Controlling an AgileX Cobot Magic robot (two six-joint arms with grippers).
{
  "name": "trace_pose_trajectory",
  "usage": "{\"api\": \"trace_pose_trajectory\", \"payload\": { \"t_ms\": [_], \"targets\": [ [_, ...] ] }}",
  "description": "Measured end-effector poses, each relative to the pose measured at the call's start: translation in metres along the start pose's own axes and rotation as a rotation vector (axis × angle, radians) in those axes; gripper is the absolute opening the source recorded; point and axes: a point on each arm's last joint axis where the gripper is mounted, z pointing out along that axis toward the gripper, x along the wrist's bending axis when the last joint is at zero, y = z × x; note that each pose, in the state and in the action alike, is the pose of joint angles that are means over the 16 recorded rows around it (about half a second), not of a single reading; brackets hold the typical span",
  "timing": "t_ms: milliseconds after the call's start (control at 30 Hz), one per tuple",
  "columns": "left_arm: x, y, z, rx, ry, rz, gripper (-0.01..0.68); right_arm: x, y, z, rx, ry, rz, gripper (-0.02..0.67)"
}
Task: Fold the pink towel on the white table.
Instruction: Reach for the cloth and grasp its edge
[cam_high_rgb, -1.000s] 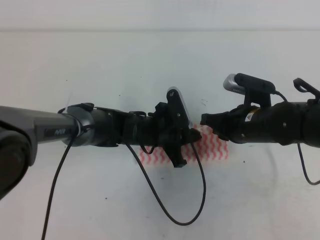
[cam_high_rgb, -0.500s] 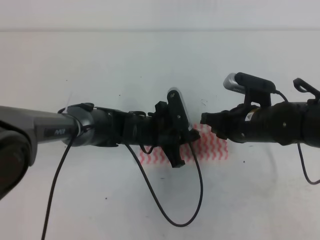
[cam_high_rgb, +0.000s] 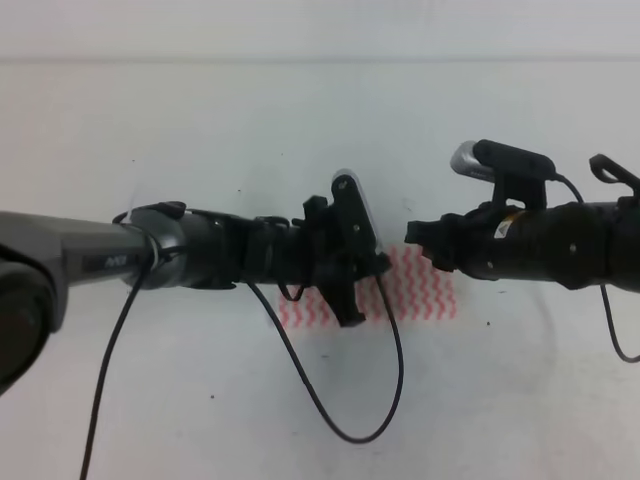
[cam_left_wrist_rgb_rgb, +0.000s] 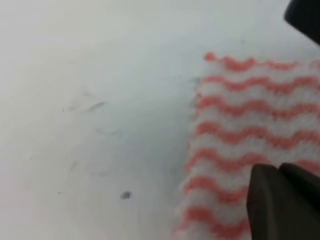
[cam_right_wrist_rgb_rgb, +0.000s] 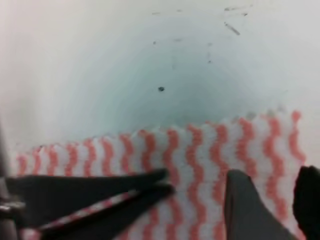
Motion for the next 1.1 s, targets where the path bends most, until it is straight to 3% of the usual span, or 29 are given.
{"api": "trace_pose_trajectory", "payload": {
  "t_ms": [233,433,767,1100],
  "targets": [
    [0.016,0.018,-0.025,0.036,0.127,-0.165,-0.005,0.002,0.010,-0.003,0.034,-0.014,-0.033,0.186],
    [0.022,0.030,-0.053,0.044,0.215,-0.350,-0.005,0.007,0.019,-0.008,0.082,-0.028,-0.069,0.111],
    [-0.001,0.018,-0.075,0.098,0.178,-0.523,-0.005,0.007,0.017,-0.005,0.180,-0.065,-0.094,-0.004],
    [-0.025,-0.006,-0.073,0.177,0.110,-0.588,-0.005,0.000,0.004,0.010,0.277,-0.103,-0.083,-0.016]
  ]
}}
